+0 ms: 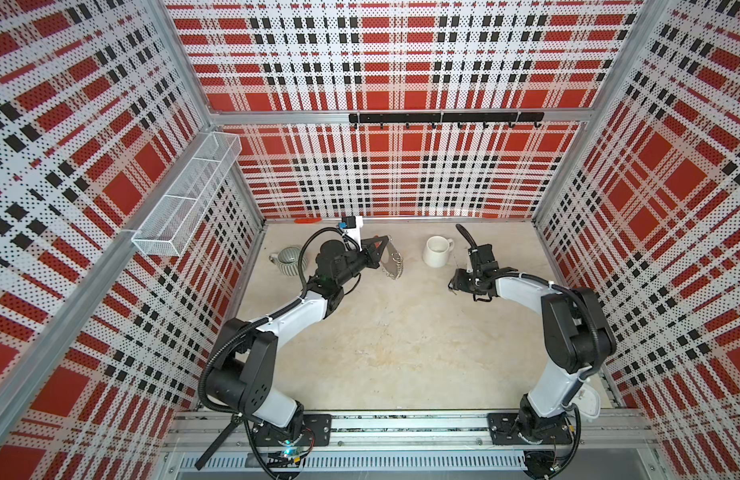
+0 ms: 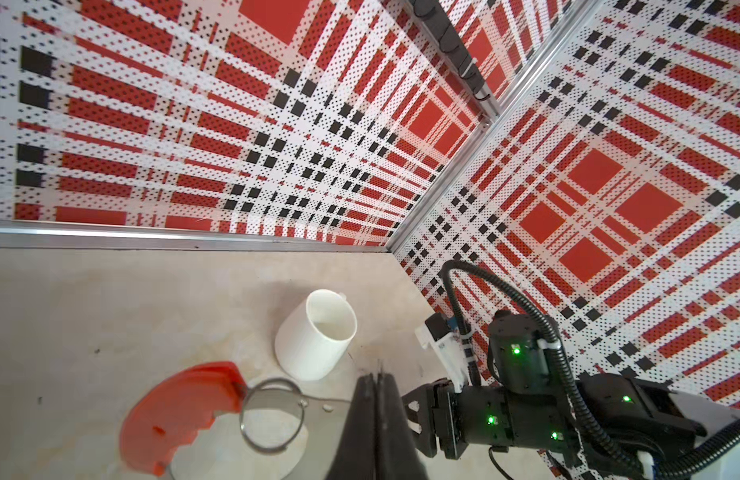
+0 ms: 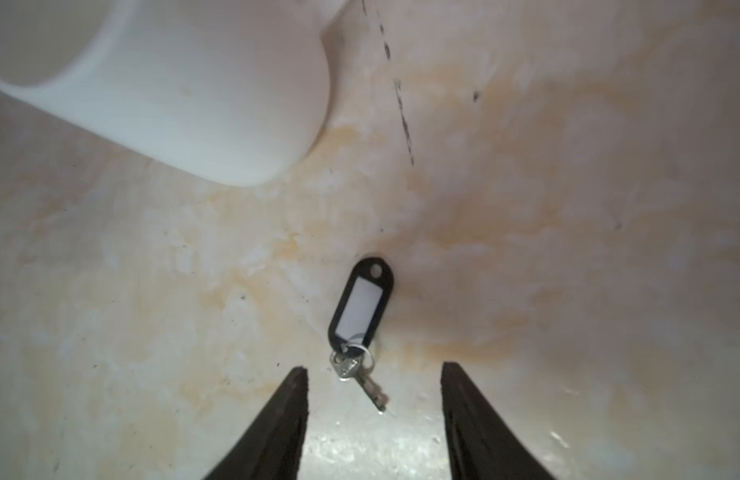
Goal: Put the keys on the keyring
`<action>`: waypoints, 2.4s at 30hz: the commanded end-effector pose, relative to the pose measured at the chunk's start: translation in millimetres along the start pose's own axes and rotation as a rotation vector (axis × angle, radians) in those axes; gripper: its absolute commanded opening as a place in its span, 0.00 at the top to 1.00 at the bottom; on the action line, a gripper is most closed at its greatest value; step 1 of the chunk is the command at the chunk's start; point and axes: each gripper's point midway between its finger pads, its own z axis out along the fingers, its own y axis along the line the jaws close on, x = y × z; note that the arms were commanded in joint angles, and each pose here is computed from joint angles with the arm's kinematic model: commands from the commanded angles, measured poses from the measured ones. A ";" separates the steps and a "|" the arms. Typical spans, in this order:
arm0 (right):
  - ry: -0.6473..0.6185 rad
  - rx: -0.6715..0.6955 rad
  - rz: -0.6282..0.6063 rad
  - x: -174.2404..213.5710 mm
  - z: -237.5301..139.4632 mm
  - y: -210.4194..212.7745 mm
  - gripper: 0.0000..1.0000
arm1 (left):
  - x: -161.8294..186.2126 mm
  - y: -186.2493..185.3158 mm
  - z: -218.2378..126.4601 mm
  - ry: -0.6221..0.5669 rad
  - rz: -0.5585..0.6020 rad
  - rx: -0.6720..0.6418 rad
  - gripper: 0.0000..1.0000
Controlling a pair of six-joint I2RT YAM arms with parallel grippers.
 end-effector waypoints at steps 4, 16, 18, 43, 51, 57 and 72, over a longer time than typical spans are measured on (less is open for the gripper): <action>0.008 -0.055 -0.015 2.3 7.9 8.7 0.60 | -17.6 -25.9 -6.9 -0.066 0.000 0.091 1.00; 0.039 -0.009 -0.096 7.3 31.5 -1.4 0.67 | -0.4 -34.1 -2.3 -0.050 -0.035 0.162 1.00; 0.031 -0.025 -0.098 4.5 29.8 4.3 0.79 | 1.8 -37.6 0.3 -0.049 -0.038 0.175 1.00; 0.044 -0.053 -0.118 18.3 -1.6 13.5 0.68 | 29.8 -53.4 16.8 0.029 -0.051 0.232 1.00; 0.058 -0.064 -0.117 27.2 10.2 11.5 0.71 | 29.7 -56.8 16.1 0.037 -0.045 0.249 1.00; 0.067 -0.054 -0.120 29.4 16.9 8.9 0.72 | 30.3 -57.9 14.5 0.040 -0.047 0.253 1.00; 0.004 -0.076 -0.135 13.7 -1.9 16.6 1.00 | 29.5 -56.6 19.0 0.040 -0.051 0.251 1.00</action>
